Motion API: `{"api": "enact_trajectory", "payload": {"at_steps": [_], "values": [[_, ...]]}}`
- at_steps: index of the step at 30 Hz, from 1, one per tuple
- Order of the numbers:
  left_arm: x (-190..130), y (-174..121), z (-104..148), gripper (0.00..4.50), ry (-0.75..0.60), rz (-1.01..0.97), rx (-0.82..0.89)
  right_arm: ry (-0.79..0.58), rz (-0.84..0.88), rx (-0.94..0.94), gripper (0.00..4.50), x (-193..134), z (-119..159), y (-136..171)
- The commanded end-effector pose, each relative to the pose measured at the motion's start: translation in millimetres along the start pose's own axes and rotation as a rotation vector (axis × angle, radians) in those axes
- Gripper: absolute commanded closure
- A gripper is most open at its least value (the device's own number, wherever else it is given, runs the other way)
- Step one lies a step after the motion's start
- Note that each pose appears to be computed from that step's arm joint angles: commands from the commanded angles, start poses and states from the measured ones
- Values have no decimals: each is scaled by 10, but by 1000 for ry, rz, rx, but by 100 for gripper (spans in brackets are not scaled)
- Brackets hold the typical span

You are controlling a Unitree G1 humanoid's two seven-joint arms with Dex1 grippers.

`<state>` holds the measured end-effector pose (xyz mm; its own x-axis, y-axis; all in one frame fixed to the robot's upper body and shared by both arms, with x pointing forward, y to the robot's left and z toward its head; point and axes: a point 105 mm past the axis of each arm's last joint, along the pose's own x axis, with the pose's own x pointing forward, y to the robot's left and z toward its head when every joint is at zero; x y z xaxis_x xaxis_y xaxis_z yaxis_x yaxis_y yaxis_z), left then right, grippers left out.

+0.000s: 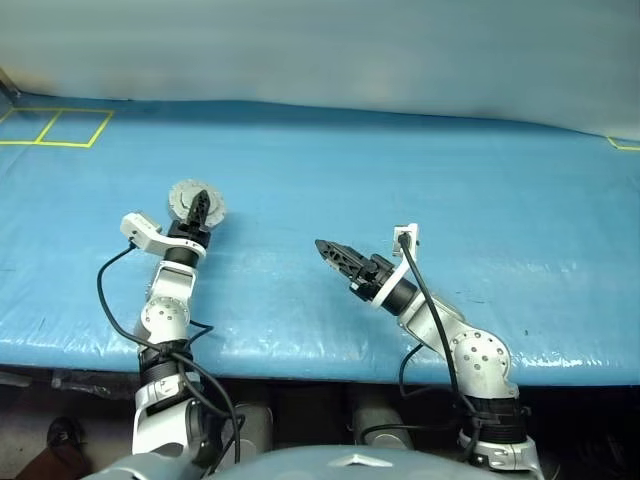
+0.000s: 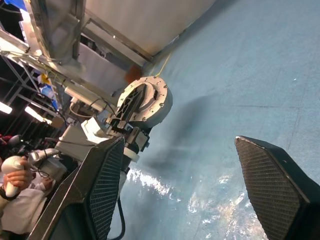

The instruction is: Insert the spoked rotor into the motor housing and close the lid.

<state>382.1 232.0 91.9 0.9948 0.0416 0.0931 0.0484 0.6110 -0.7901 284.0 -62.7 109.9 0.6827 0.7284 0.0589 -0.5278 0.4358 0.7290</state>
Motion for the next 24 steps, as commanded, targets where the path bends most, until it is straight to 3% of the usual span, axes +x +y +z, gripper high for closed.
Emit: {"api": "enact_trajectory", "payload": {"at_steps": [1, 10, 13, 16, 24], "values": [[178, -32, 195, 174, -52, 35, 84, -27, 71, -61, 77, 18, 100, 172], [306, 96, 102, 174, -13, 70, 100, -10, 73, -77, 77, 12, 38, 184], [267, 200, 148, 104, -41, 117, 110, -11, 65, -76, 73, 3, 37, 174], [204, 335, 220, 5, -74, 189, 148, -7, 59, -76, 73, 6, 27, 158], [2, 414, 478, 1, -173, 211, 218, 16, 54, -80, 73, 53, 3, 132]]}}
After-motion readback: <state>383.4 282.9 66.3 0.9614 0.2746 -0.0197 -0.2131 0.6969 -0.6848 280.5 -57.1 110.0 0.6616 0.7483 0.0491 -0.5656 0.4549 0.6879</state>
